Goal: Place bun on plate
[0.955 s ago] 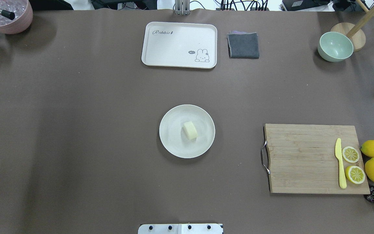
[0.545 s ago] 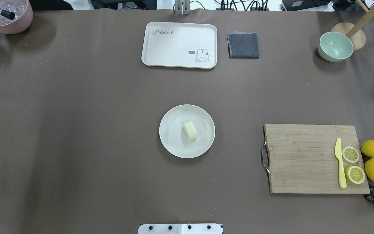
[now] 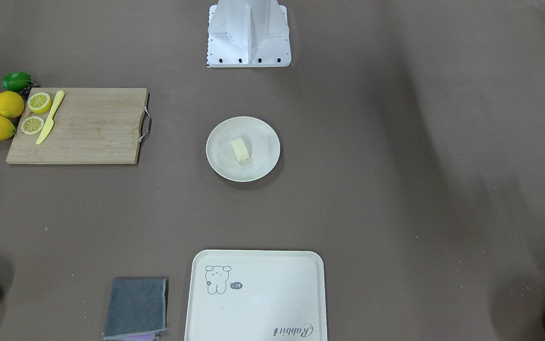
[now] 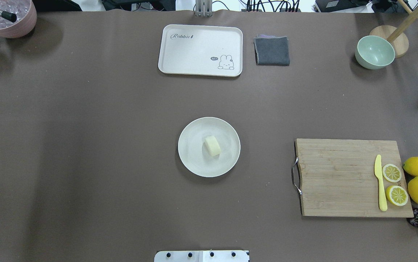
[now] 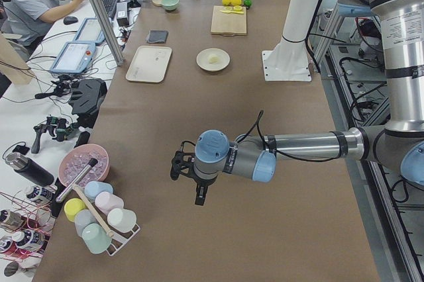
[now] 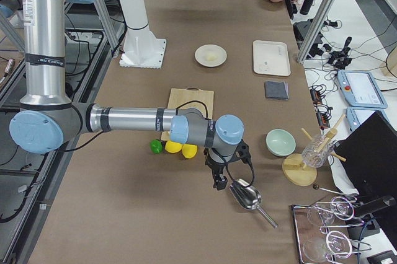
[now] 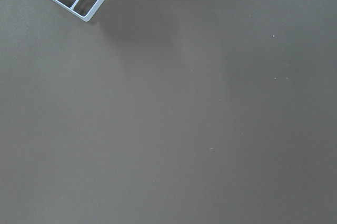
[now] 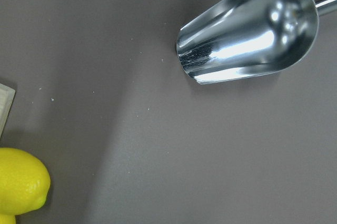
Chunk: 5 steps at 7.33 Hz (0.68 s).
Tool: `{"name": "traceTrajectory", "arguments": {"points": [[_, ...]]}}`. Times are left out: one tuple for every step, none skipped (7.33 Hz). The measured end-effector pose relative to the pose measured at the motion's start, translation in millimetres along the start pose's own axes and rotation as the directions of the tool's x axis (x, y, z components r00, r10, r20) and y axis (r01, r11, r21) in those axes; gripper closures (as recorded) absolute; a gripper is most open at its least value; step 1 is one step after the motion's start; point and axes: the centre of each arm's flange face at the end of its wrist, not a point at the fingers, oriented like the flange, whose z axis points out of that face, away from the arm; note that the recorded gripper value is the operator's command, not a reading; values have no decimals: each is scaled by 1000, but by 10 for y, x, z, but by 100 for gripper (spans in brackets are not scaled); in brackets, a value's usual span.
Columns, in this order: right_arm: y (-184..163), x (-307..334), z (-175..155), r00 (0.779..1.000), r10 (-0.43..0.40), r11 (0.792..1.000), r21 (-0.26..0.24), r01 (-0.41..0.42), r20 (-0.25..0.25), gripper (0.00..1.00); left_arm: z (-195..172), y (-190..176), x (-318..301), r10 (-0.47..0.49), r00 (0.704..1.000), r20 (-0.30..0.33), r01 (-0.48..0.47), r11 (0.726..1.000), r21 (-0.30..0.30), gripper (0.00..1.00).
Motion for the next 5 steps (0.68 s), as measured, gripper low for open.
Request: {"name": "traceTrajectory", "arguments": {"points": [[16, 1, 10, 1000, 3, 1000, -2, -3, 1, 0, 4, 6, -7, -1, 1000, 0, 1, 1000, -1, 3], [44, 4, 27, 1000, 6, 1000, -5, -6, 3, 0, 2, 8, -6, -1, 1000, -1, 1, 1000, 0, 3], [67, 8, 42, 1000, 9, 1000, -7, -9, 5, 0, 0, 7, -2, 0, 1000, -1, 0, 1000, 1, 3], [76, 10, 50, 1000, 11, 1000, -8, -10, 6, 0, -5, 3, 3, 1, 1000, -2, -1, 1000, 2, 3], [79, 11, 53, 1000, 11, 1000, -9, -11, 7, 0, -7, 0, 7, 2, 1000, -3, -2, 1000, 3, 3]]}}
